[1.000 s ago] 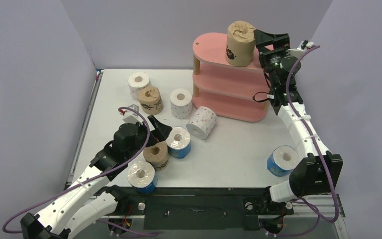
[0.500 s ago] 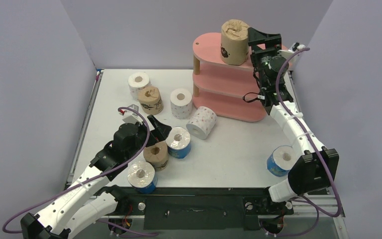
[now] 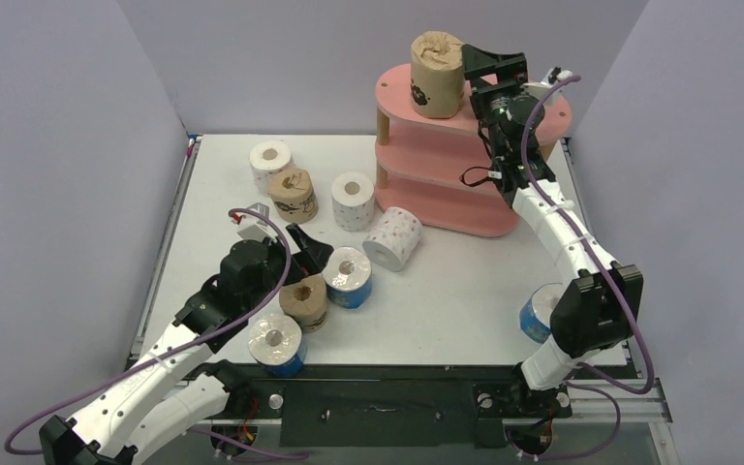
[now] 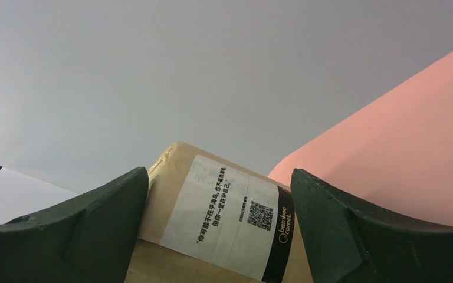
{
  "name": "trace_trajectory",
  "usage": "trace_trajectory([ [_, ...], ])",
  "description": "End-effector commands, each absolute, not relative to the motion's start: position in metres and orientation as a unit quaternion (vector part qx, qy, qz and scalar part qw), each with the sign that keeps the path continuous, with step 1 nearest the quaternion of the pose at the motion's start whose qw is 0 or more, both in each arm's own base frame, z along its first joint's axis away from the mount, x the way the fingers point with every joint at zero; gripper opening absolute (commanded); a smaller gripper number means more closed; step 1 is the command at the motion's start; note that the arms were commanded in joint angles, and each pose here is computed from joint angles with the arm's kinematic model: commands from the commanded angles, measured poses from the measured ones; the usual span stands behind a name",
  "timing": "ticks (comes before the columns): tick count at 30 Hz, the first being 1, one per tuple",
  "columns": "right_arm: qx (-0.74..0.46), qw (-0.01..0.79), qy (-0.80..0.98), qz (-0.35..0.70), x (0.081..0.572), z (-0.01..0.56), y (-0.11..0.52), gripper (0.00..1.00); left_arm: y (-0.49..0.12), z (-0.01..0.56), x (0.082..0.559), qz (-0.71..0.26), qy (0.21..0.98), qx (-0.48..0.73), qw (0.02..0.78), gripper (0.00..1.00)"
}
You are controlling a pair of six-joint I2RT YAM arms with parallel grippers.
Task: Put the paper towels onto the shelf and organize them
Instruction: Move the paper towel to the shelf.
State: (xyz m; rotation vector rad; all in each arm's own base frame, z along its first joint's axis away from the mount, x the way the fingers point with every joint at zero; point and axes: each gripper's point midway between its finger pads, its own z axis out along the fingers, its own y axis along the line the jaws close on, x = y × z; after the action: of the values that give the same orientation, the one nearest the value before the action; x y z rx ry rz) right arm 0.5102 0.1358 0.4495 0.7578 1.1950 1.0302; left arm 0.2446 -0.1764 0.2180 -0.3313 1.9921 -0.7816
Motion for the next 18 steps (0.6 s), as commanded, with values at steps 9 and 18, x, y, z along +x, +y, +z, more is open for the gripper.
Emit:
trace_trajectory([
  [9, 0.305, 0.612, 0.577, 0.446, 0.528, 0.42, 0.167, 0.86, -0.176, 0.233, 0.247, -0.33, 0.797, -0.138, 0.486, 0.96],
  [18, 0.295, 0.604, 0.584, 0.455, 0.531, 0.418, 0.185, 0.86, -0.175, 0.235, 0.247, -0.329, 0.797, -0.138, 0.488, 0.96],
])
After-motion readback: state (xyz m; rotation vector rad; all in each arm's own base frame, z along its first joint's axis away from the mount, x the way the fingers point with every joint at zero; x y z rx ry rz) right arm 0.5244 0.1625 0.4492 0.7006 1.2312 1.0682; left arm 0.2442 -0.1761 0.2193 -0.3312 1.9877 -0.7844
